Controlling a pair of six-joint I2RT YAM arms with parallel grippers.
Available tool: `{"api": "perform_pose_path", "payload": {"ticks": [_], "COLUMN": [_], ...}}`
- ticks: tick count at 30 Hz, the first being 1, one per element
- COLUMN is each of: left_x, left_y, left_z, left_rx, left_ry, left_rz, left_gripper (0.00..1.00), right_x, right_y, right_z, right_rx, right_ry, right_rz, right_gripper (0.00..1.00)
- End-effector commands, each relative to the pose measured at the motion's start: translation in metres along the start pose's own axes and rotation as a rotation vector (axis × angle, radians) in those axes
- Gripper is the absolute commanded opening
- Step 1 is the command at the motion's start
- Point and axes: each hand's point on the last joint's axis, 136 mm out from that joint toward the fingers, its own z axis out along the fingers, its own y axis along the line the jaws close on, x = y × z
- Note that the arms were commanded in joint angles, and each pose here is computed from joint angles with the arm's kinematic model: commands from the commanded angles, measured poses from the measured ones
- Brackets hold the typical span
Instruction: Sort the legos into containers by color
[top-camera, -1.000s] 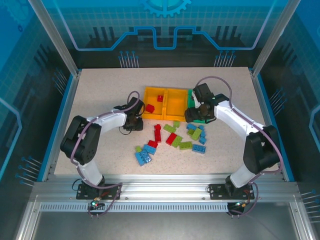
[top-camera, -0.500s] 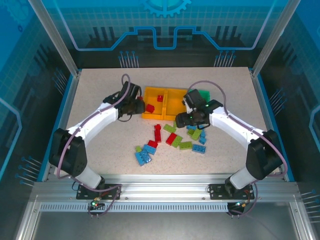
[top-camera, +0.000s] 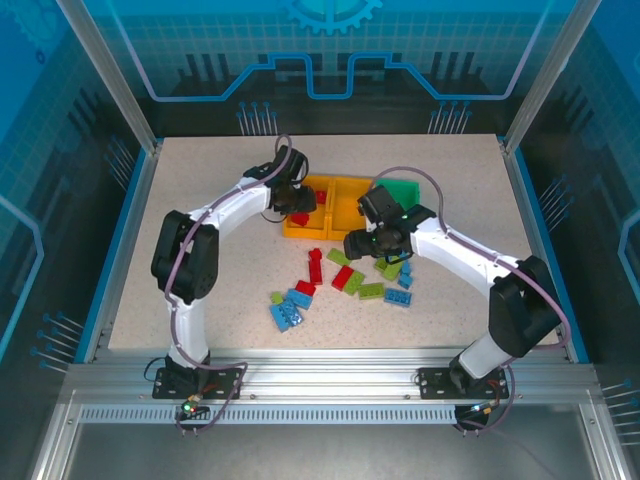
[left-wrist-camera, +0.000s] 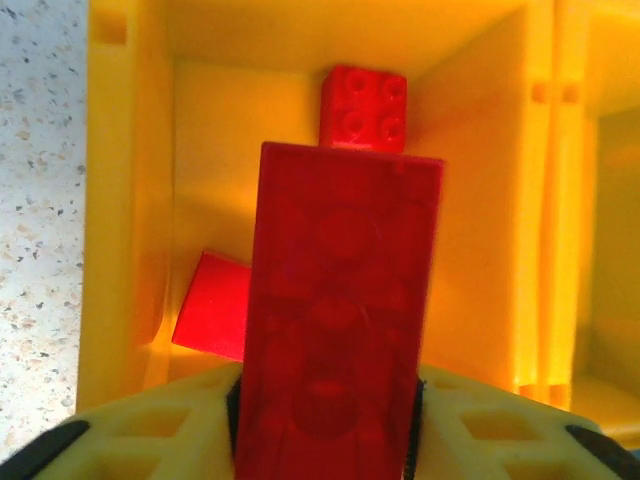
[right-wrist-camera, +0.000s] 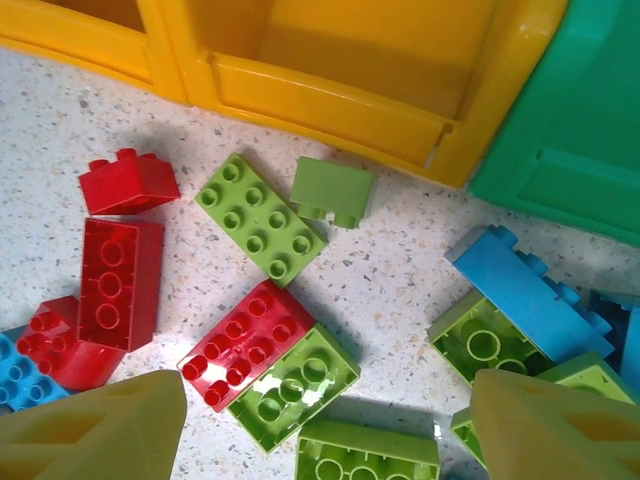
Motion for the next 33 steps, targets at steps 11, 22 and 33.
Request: {"api": "perform_pose_path", "payload": {"ticks": [11, 22, 33], "left_x": [-0.007, 0.046, 0.093], "left_y": [-0.017, 0.016, 0.052], "left_z": [-0.066, -0.096, -0.101], "left_rx": [0.092, 0.055, -0.027], "left_ry": [-0.115, -0.120, -0.087], "left_rz": [-0.085, -0.132, -0.166], "left_gripper": [0.99, 0.99, 0.99], "right_x": [0.000, -0.010, -0.018], "right_y": [0.004, 0.001, 0.004], "right_z": [0.049, 0.085, 0.090], "right_rx": [0.057, 0.126, 0.141], "right_ry": [0.102, 0.135, 0.141], "right_rz": [0.059, 0.078, 0.065], "right_gripper": [0.72, 0.70, 0.40]}}
